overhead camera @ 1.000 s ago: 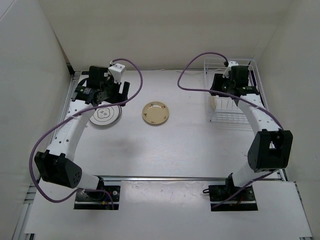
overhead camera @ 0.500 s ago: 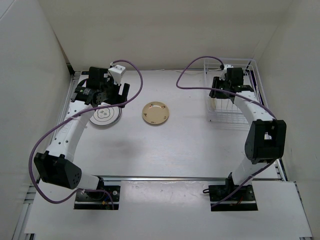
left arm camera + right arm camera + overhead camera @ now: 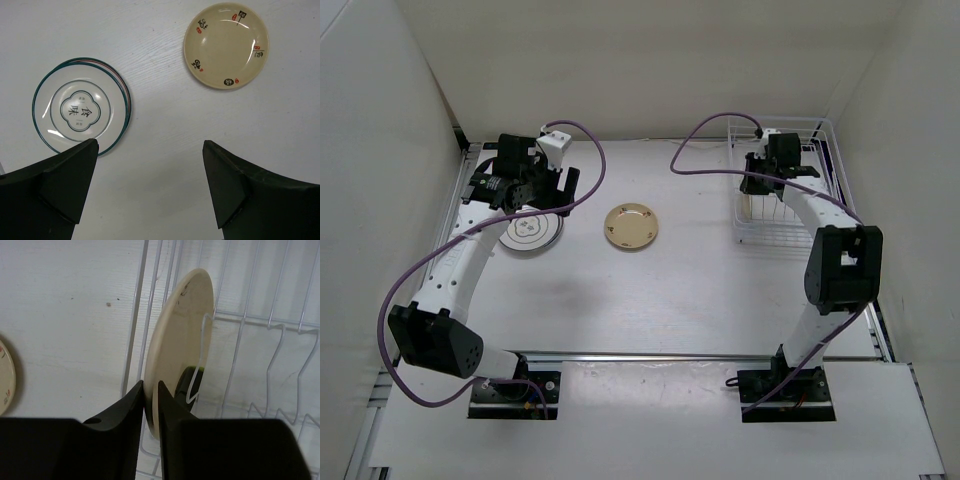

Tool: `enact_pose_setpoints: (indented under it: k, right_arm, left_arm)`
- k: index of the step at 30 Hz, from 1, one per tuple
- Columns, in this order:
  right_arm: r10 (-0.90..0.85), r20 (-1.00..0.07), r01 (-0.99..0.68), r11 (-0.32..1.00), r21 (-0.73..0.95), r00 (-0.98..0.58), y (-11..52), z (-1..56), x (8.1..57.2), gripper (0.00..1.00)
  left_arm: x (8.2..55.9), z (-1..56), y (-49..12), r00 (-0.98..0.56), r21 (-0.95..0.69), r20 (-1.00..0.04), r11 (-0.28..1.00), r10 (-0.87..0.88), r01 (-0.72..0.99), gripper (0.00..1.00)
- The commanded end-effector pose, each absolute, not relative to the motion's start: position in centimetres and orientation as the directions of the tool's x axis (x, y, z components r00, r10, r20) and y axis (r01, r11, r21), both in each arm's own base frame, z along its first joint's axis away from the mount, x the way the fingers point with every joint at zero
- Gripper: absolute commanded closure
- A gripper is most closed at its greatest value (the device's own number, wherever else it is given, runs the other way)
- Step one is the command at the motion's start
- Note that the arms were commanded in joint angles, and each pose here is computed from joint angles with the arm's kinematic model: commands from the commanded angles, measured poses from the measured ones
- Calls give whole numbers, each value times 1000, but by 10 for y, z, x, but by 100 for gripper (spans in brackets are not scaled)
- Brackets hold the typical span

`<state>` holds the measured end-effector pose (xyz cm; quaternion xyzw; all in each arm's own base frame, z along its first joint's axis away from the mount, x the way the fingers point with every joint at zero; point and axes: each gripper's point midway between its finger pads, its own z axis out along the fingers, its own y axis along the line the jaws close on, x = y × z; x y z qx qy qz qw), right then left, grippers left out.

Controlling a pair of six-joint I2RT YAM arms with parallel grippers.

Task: Unload the plates from the dish rack

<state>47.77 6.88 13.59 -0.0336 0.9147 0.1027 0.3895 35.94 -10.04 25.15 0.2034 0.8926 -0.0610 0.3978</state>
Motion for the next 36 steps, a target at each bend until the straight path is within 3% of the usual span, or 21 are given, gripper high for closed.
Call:
enact_pose_setpoints:
  k: [1, 5, 17, 29, 32, 36]
  right_arm:
    - [9, -780, -167, 975, 145, -626, 70, 159, 497, 82]
    - [9, -787, -160, 977, 138, -617, 68, 164, 497, 100]
    - [31, -851, -157, 979, 133, -524, 56, 221, 492, 100]
    - [22, -906, -213, 969, 122, -423, 57, 279, 451, 100]
    - [-42, -911, -283, 956, 83, -411, 66, 283, 432, 100]
    - [-298, -891, -435, 891, -131, -342, 95, 273, 401, 100]
  left_arm:
    - [358, 255, -102, -590, 57, -740, 905, 322, 422, 4]
    - [358, 255, -102, -590, 57, -740, 905, 322, 422, 4]
    - [357, 258, -102, -584, 59, -746, 905, 320, 422, 4]
    - [343, 248, -98, -594, 56, -737, 905, 323, 422, 4]
    - [341, 248, -98, -594, 56, -737, 905, 323, 422, 4]
    - [337, 247, -102, -595, 33, -740, 901, 314, 433, 4]
